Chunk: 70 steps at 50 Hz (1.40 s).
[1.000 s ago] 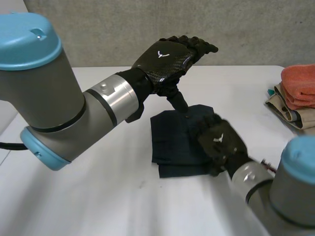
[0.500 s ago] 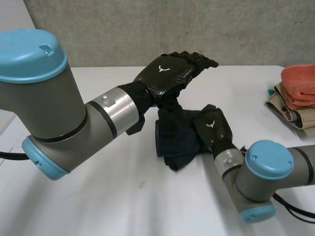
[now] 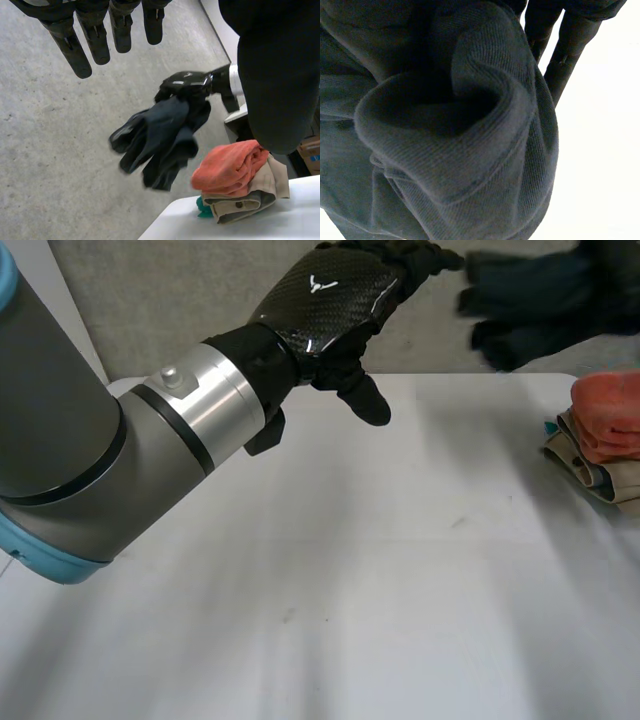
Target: Fold the laundry.
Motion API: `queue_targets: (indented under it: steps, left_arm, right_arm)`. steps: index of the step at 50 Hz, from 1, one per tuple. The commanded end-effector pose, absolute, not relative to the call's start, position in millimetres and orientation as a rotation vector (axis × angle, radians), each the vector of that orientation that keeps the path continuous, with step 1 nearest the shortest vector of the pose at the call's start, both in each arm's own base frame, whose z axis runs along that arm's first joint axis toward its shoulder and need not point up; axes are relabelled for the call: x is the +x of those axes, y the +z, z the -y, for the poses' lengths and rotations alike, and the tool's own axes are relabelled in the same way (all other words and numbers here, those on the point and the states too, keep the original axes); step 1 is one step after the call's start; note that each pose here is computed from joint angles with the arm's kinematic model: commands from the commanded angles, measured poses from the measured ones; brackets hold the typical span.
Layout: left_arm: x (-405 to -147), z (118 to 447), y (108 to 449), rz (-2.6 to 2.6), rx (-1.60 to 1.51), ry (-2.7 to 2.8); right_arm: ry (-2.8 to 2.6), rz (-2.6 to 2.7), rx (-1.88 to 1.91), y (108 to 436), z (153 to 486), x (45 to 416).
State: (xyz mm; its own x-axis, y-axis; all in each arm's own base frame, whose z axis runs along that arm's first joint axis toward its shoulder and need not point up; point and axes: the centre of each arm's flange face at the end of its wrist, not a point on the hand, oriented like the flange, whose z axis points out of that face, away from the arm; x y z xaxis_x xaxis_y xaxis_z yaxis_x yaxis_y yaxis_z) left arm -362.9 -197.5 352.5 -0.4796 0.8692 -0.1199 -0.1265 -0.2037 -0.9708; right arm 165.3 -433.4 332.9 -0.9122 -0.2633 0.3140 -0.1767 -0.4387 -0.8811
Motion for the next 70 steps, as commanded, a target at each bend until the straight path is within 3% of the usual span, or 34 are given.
queue_targets:
  steps: [1, 9, 16, 23, 31, 38, 44, 50, 54, 57, 63, 67, 70]
  left_arm:
    - [-364.2, 197.5, 345.0, 1.351, -0.93, 1.751]
    - [-369.7, 197.0, 325.5, 1.397, -0.946, 1.697]
    - [-373.0, 197.4, 315.9, 1.417, -0.955, 1.672]
    - [-373.8, 198.4, 312.9, 1.425, -0.956, 1.665]
    - [-374.7, 195.9, 316.1, 1.413, -0.957, 1.67]
    - [-377.6, 186.2, 319.7, 1.388, -0.968, 1.66]
    - [-380.8, 177.4, 319.2, 1.379, -0.979, 1.641]
    - [-382.0, 170.6, 324.2, 1.357, -0.974, 1.633]
    - [-381.2, 168.8, 340.0, 1.318, -0.924, 1.636]
    - [-378.3, 168.4, 367.0, 1.233, -0.858, 1.674]
    - [-359.0, 174.1, 420.6, 1.119, -0.674, 1.768]
    - [-341.7, 179.1, 445.9, 1.095, -0.57, 1.865]
    - [-325.9, 182.3, 456.4, 1.113, -0.508, 1.929]
  right_arm:
    - [-2.567, -1.73, -0.688, 337.2, 469.0, 68.6]
    - [-2.408, -1.934, -0.672, 257.3, 500.8, -17.6]
    - [-2.232, -1.985, -0.718, 186.2, 509.0, -34.2]
    - [-2.287, -2.04, -0.782, 175.3, 514.3, -40.6]
    - [-2.436, -2.129, -0.633, 213.5, 511.6, -50.0]
    - [-2.436, -2.208, -0.383, 277.3, 475.8, -54.6]
    - [-2.337, -2.439, -0.136, 306.2, 434.7, -95.8]
    - [-2.522, -2.747, -0.061, 332.2, 417.9, -144.0]
    - [-2.949, -2.764, 0.096, 382.3, 416.0, -162.9]
    - [-3.146, -2.561, 0.102, 402.4, 424.3, -144.3]
    - [-3.412, -1.799, -0.14, 472.7, 409.5, -41.5]
    - [-3.26, -1.545, -0.47, 474.1, 393.3, 29.7]
    - [-3.022, -1.469, -0.721, 450.5, 378.3, 89.7]
